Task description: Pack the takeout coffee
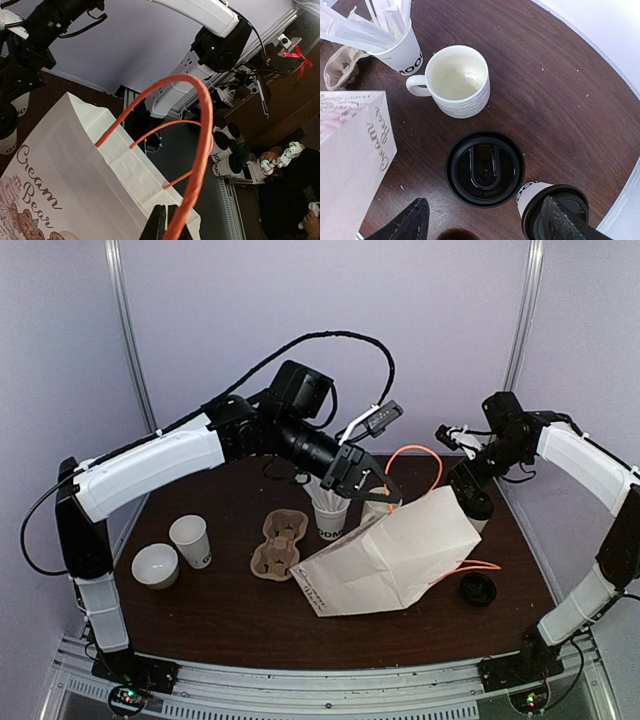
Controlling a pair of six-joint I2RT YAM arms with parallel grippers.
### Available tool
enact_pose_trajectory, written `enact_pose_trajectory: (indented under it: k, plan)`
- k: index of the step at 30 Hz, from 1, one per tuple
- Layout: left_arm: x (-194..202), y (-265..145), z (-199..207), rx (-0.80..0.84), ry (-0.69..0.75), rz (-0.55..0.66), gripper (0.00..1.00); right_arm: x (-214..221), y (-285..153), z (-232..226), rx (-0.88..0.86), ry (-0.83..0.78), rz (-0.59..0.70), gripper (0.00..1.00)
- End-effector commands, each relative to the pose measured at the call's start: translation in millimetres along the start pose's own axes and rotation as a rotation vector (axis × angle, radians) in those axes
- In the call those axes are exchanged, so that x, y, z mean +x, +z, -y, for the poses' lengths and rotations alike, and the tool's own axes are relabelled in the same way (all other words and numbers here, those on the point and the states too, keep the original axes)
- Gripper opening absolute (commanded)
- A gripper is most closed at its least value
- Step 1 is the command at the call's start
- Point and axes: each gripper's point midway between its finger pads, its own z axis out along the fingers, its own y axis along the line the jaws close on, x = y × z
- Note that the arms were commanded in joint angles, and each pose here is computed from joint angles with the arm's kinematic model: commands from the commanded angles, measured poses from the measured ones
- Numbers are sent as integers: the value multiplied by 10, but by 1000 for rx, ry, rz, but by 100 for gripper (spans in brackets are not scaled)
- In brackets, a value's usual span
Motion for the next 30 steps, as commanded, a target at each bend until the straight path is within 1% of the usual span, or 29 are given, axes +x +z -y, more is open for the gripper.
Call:
enact_pose_trajectory:
  k: [1, 4, 6, 10, 13, 16, 17, 18, 19, 20, 22, 24, 26, 28, 30]
  plan:
    - [-131, -57, 269, 92, 64, 15, 0, -45, -71, 67, 38, -7, 25, 81]
    - [-37, -38, 201, 74, 64, -19, 0, -70, -46, 61, 22, -2, 27, 81]
    - [111, -9, 90, 53, 73, -66, 0, -76, -29, 48, 10, -1, 27, 81]
    - [418, -1, -428, -162, 91, -176, 0, -93, -57, 15, -3, -2, 35, 81]
    - [412, -64, -547, -255, 134, -185, 1, -110, -102, -11, -6, -6, 50, 81]
    - [344, -110, -591, -305, 159, -174, 5, -147, -168, -84, -37, -13, 69, 81]
    - [315, -126, -589, -314, 166, -168, 10, -160, -218, -154, -68, -21, 77, 81]
    - [284, -143, -576, -323, 173, -161, 25, -190, -287, -254, -112, -42, 99, 82]
    - [256, -169, -575, -343, 182, -155, 34, -228, -375, -368, -161, -67, 127, 83]
    - [213, -211, -562, -368, 197, -145, 41, -266, -473, -488, -210, -95, 161, 84]
    - [122, -324, -504, -416, 225, -117, 49, -331, -692, -743, -325, -141, 220, 87]
    - [65, -445, -408, -444, 293, -105, 57, -346, -883, -969, -441, -180, 239, 87]
    - [64, -568, -310, -468, 335, -99, 67, -372, -1034, -1158, -524, -210, 251, 87]
    - [109, -694, -208, -492, 366, -102, 73, -374, -1135, -1340, -559, -261, 243, 87]
    - [198, -820, -124, -514, 382, -112, 75, -373, -1191, -1501, -574, -316, 222, 87]
